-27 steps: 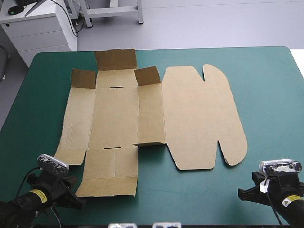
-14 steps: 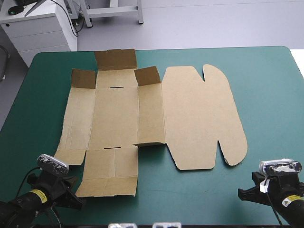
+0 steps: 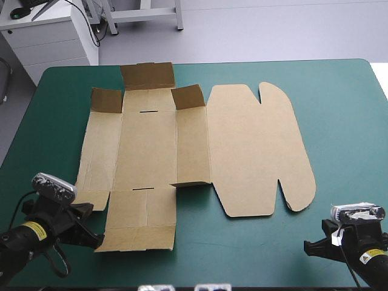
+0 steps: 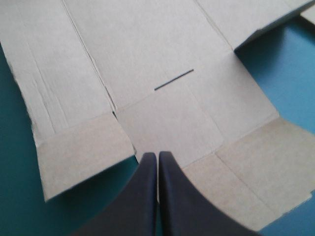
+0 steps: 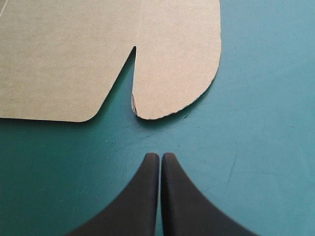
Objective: Fold the box
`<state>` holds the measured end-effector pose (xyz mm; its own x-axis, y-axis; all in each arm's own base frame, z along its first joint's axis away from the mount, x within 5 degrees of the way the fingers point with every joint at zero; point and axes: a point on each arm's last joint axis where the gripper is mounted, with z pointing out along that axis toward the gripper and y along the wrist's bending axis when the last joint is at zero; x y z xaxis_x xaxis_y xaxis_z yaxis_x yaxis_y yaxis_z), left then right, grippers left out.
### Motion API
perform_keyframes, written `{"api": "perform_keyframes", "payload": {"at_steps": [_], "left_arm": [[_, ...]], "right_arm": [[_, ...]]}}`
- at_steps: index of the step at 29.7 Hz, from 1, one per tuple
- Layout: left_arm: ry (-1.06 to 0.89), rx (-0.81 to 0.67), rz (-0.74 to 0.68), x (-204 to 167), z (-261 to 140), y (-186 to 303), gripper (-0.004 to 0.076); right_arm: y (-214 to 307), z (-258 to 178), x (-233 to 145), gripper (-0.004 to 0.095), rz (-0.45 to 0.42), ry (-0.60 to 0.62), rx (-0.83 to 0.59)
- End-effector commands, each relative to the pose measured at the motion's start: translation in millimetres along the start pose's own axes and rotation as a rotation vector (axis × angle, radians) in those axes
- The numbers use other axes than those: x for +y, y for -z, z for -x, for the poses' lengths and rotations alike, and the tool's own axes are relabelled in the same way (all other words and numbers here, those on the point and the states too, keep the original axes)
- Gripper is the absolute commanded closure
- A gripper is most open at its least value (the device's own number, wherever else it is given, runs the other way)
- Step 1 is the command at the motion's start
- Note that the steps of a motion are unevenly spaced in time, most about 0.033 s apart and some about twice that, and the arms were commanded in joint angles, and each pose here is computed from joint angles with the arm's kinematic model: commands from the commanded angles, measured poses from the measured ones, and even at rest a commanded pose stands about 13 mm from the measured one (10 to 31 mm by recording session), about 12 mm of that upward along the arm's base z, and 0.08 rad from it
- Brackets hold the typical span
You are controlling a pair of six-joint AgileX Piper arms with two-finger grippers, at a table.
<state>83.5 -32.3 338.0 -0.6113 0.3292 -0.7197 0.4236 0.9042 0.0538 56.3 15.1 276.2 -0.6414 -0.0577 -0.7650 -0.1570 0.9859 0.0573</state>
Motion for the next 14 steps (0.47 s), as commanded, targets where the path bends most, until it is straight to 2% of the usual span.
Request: {"api": "perform_keyframes", "payload": {"at_steps": [1,6,14], "left_arm": [[0.011,-0.062,0.000,3,38,9,0.0731],[0.011,-0.020,-0.006,8,73,-1,0.0731],[0.024,0.009,0.094,26,115,-35,0.0731]], "right_arm": [[6,12,0,0.0908,-0.008,0.008,-0.078],[6,12,0,0.0908,-0.008,0.008,-0.078],[6,12,0,0.0908,-0.008,0.008,-0.078]]}}
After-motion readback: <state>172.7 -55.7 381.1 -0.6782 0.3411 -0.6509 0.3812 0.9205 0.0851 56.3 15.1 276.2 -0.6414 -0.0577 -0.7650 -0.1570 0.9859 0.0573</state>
